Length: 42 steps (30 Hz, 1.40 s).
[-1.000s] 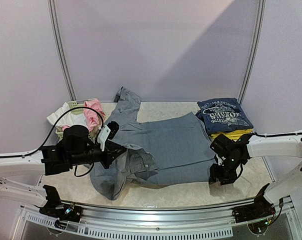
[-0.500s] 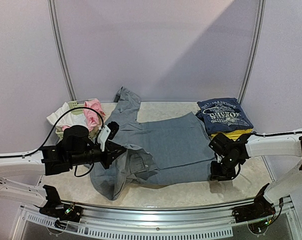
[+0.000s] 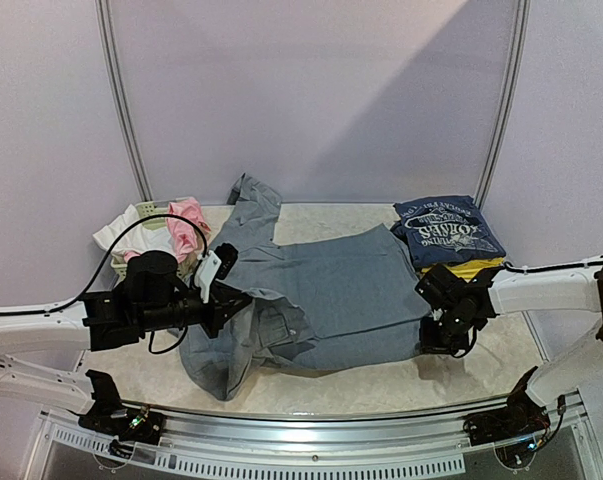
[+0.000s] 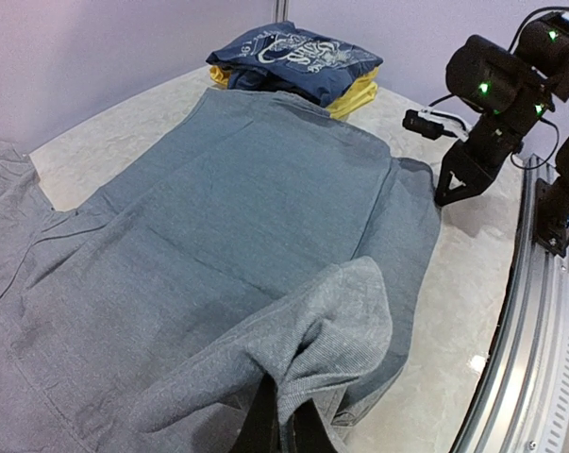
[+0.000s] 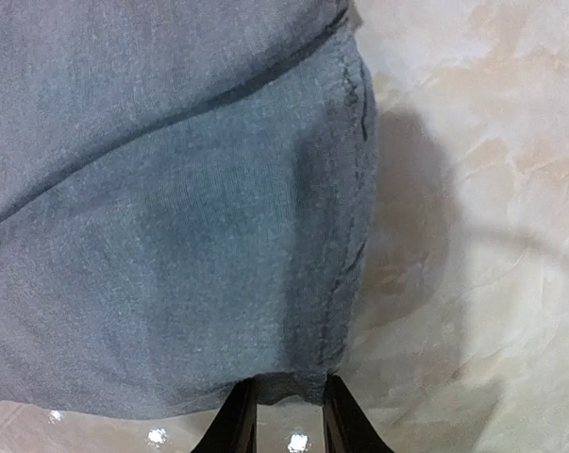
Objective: Fold and stack the mixed laundry pile
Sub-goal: Pick up the flattened shirt from the center of the board.
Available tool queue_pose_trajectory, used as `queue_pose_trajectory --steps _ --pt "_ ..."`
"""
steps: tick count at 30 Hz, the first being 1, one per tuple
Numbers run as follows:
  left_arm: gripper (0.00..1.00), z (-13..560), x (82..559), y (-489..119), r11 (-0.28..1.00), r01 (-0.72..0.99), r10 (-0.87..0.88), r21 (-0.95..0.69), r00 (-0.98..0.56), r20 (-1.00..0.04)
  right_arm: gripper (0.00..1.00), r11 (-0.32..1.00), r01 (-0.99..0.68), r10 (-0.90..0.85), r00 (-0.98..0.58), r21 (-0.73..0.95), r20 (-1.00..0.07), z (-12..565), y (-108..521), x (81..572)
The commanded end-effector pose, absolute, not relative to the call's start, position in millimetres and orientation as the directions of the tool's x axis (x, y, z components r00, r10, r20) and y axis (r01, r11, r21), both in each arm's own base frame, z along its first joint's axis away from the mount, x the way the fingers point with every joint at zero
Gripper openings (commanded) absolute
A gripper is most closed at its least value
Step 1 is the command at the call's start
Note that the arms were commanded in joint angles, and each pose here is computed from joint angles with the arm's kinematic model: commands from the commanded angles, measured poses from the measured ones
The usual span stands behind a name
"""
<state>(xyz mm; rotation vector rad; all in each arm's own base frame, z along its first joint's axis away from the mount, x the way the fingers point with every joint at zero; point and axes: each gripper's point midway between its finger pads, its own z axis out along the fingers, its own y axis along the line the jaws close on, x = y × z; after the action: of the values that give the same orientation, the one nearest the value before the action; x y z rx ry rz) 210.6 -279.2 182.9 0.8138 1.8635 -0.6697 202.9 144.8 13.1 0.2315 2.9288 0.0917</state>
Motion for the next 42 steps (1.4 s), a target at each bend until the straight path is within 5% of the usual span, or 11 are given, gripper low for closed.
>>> queue_pose_trajectory --steps 1,7,14,42 --pt "0.00 178.8 206.8 -281.5 0.618 0.781 0.262 -0.087 -0.308 -0.915 0.26 0.983 0.177 0.181 -0.955 0.038 -0.234 9.8 137.7 212.7" --pt "0.00 178.2 206.8 -281.5 0.618 0.781 0.264 -0.087 -0.310 -0.913 0.25 0.985 0.172 0.174 -0.960 0.027 -0.218 4.0 137.9 211.5" --pt "0.00 178.5 206.6 -281.2 0.618 0.781 0.263 -0.087 -0.310 -0.914 0.01 0.986 0.160 0.168 -0.963 0.054 -0.213 9.7 142.9 211.2" --pt "0.00 192.5 162.3 -274.8 0.577 0.802 0.254 -0.156 -0.358 -0.898 0.00 0.974 0.117 0.154 -0.970 0.192 -0.189 51.8 138.8 168.6"
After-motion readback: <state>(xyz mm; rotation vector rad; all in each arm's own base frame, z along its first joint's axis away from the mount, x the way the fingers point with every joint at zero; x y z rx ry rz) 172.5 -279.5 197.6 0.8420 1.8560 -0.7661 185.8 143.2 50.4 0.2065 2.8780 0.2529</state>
